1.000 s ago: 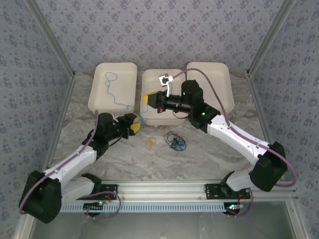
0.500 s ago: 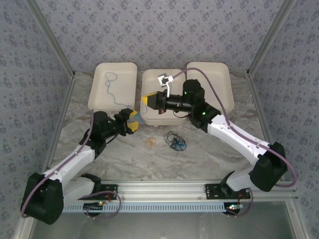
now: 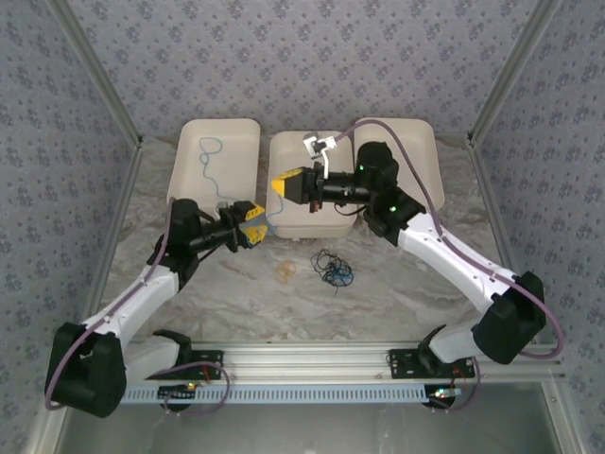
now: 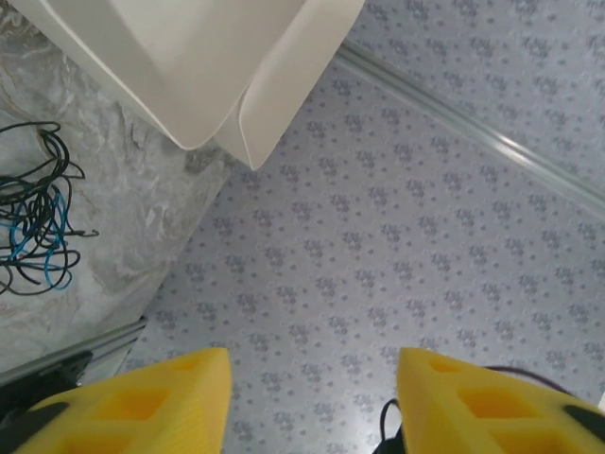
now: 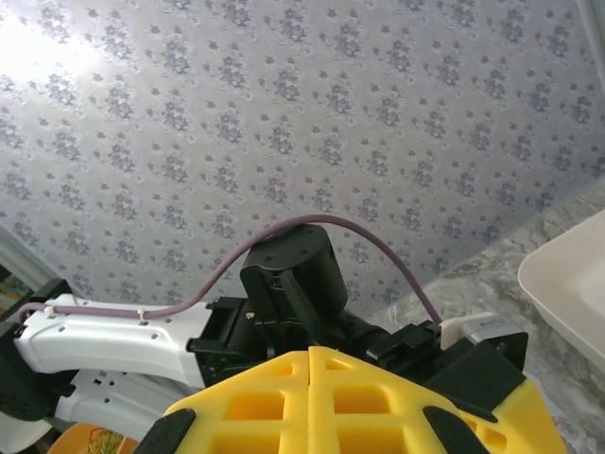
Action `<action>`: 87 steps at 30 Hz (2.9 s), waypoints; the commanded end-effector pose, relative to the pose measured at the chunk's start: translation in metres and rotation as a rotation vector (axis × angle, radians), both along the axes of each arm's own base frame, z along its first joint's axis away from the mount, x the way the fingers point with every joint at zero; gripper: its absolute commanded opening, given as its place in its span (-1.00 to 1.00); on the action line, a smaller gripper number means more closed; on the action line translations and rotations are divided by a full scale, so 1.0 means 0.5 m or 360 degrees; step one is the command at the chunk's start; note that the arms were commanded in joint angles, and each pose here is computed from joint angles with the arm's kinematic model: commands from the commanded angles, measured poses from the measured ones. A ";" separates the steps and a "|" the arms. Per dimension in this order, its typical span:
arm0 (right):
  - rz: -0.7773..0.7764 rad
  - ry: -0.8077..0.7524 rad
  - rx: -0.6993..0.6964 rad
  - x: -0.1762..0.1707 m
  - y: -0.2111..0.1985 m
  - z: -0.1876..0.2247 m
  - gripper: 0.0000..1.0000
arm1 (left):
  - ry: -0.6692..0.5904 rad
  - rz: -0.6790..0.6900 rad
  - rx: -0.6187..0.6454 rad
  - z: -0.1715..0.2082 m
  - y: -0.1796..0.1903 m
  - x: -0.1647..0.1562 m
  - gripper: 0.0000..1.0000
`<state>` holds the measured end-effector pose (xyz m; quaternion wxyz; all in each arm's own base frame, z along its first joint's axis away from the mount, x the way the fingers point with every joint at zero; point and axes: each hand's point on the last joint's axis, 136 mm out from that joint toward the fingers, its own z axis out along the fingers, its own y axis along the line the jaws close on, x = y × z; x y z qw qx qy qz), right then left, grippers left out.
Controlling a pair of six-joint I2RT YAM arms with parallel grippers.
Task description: Untangle the cables
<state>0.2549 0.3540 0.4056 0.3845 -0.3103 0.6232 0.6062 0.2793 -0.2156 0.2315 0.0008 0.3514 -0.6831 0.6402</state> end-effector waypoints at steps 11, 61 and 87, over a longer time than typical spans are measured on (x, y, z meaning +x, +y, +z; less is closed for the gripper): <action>0.0052 -0.0081 0.0034 0.015 -0.014 0.026 -1.00 | -0.0014 -0.0114 -0.0007 0.028 -0.004 -0.031 -0.53; -0.1494 -0.0079 0.0220 0.013 -0.381 -0.023 -1.00 | 0.0151 0.0965 0.0444 -0.028 0.326 0.018 -1.00; -0.1285 0.0120 0.0114 0.074 -0.226 -0.052 -1.00 | -0.0187 0.1039 0.0690 0.095 0.370 0.128 -1.00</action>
